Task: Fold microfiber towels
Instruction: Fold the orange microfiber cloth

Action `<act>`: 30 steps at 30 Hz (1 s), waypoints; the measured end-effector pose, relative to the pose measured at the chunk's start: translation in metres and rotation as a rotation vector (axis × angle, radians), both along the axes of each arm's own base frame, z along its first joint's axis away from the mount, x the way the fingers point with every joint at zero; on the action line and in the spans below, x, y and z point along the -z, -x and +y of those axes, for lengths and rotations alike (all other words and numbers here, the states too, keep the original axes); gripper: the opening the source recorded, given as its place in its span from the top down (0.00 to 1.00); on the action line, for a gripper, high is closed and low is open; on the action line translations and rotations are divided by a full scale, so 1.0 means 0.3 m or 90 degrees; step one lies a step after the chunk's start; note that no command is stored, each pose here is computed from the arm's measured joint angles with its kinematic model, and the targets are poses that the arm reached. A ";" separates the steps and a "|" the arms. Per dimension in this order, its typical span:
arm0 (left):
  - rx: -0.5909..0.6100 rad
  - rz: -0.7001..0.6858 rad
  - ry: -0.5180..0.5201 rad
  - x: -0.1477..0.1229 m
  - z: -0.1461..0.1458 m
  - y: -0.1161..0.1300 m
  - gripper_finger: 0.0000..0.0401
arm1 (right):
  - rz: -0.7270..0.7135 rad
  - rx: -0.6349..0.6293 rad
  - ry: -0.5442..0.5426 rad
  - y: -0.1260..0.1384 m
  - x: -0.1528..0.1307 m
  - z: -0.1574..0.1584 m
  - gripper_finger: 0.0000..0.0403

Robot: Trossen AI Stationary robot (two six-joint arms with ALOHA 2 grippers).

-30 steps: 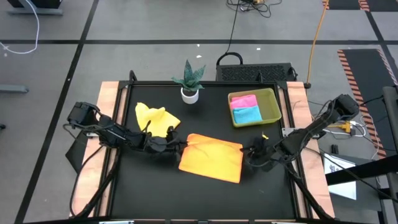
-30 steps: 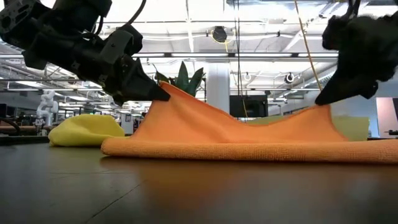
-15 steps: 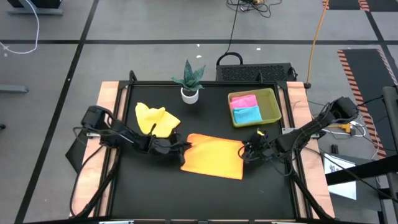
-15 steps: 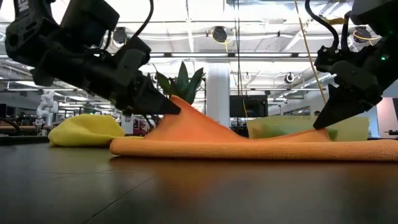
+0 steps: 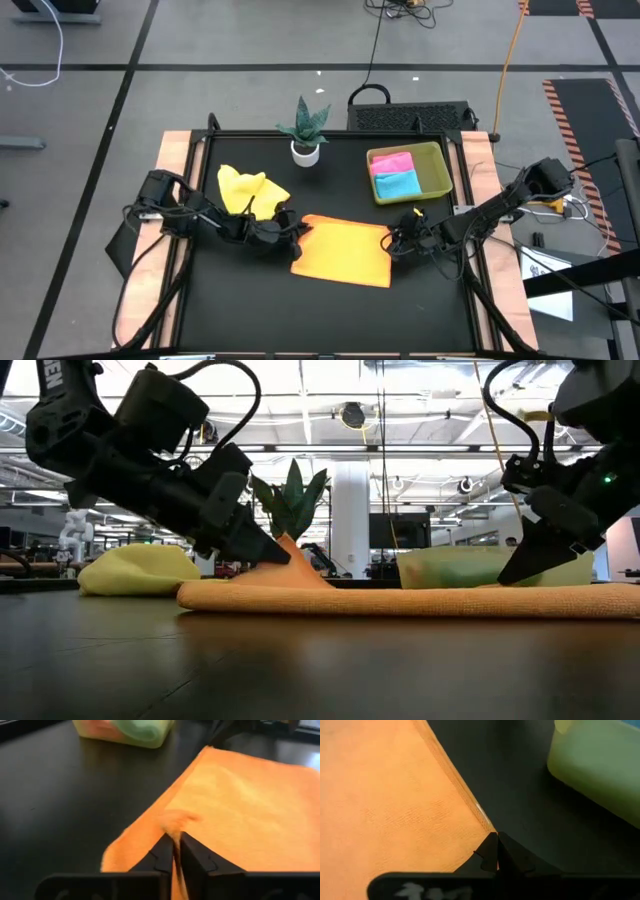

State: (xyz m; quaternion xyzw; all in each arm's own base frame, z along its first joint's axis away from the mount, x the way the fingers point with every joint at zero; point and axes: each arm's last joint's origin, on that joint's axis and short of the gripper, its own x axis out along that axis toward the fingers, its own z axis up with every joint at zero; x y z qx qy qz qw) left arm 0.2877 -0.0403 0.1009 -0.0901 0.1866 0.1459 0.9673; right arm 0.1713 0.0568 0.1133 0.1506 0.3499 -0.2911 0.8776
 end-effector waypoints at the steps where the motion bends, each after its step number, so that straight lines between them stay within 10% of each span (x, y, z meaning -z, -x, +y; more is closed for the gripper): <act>1: -0.004 0.005 -0.002 0.000 0.006 0.001 0.88 | 0.002 -0.001 0.002 0.001 0.001 -0.001 1.00; 11: -0.128 0.084 -0.013 0.040 0.066 0.025 0.62 | -0.007 -0.009 0.005 -0.004 -0.002 0.001 1.00; 22: -0.164 0.045 -0.049 0.000 0.036 0.027 0.69 | -0.061 -0.023 0.005 0.000 -0.056 0.000 0.94; 30: -0.043 0.006 -0.038 -0.049 0.021 -0.006 0.78 | -0.141 -0.081 -0.017 -0.046 -0.089 0.019 0.99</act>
